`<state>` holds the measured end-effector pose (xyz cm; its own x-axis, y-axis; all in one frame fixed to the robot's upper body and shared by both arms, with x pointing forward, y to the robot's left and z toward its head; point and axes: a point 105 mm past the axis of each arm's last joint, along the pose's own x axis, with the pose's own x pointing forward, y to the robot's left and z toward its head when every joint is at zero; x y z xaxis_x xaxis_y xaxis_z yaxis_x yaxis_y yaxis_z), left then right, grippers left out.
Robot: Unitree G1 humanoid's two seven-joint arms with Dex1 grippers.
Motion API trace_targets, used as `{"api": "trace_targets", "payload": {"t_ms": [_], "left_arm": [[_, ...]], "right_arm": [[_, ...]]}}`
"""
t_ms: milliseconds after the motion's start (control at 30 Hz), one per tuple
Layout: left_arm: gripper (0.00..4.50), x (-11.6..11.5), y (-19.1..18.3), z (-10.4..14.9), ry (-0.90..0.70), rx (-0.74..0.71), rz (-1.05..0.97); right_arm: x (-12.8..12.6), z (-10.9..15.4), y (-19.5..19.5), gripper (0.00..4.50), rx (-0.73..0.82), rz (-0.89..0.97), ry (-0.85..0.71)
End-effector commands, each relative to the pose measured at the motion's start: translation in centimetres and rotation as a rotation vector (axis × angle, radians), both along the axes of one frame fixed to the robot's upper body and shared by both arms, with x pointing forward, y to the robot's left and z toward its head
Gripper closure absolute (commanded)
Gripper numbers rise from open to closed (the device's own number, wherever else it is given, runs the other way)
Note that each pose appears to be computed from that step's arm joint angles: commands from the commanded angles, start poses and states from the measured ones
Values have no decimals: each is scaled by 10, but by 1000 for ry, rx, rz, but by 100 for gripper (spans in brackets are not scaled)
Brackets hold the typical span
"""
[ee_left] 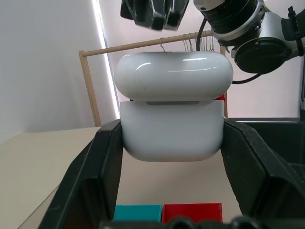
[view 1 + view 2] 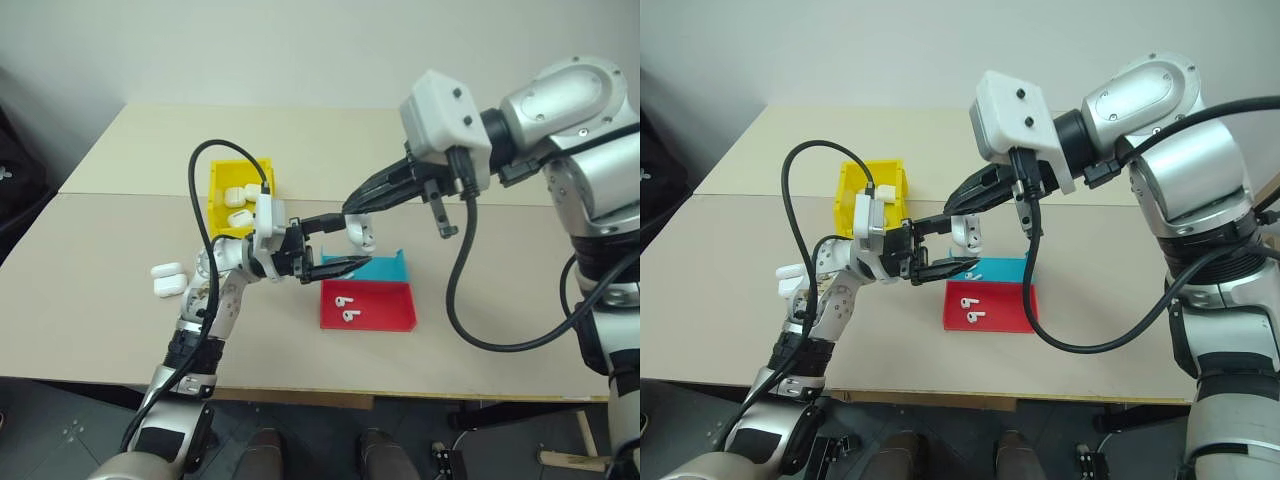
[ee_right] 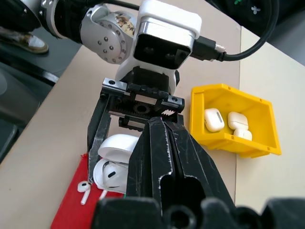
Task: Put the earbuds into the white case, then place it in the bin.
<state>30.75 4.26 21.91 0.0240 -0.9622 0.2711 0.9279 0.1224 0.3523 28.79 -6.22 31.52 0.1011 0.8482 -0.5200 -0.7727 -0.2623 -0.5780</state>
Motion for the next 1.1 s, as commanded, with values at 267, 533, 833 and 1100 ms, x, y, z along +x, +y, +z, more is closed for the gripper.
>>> {"api": "trace_targets", "payload": {"t_ms": [267,533,833,1100], "left_arm": [[173,-6,6,17,-72,-64,-13],[173,-7,7,19,-67,-94,-16],[173,-7,9,20,-65,-106,-17],[173,-6,12,15,-57,-125,-2]], "right_arm": [[2,6,28,448,-50,-3,-75],[6,5,24,448,-66,-42,-79],[8,3,16,448,-85,-64,-92],[6,41,13,448,143,-93,-21]]}}
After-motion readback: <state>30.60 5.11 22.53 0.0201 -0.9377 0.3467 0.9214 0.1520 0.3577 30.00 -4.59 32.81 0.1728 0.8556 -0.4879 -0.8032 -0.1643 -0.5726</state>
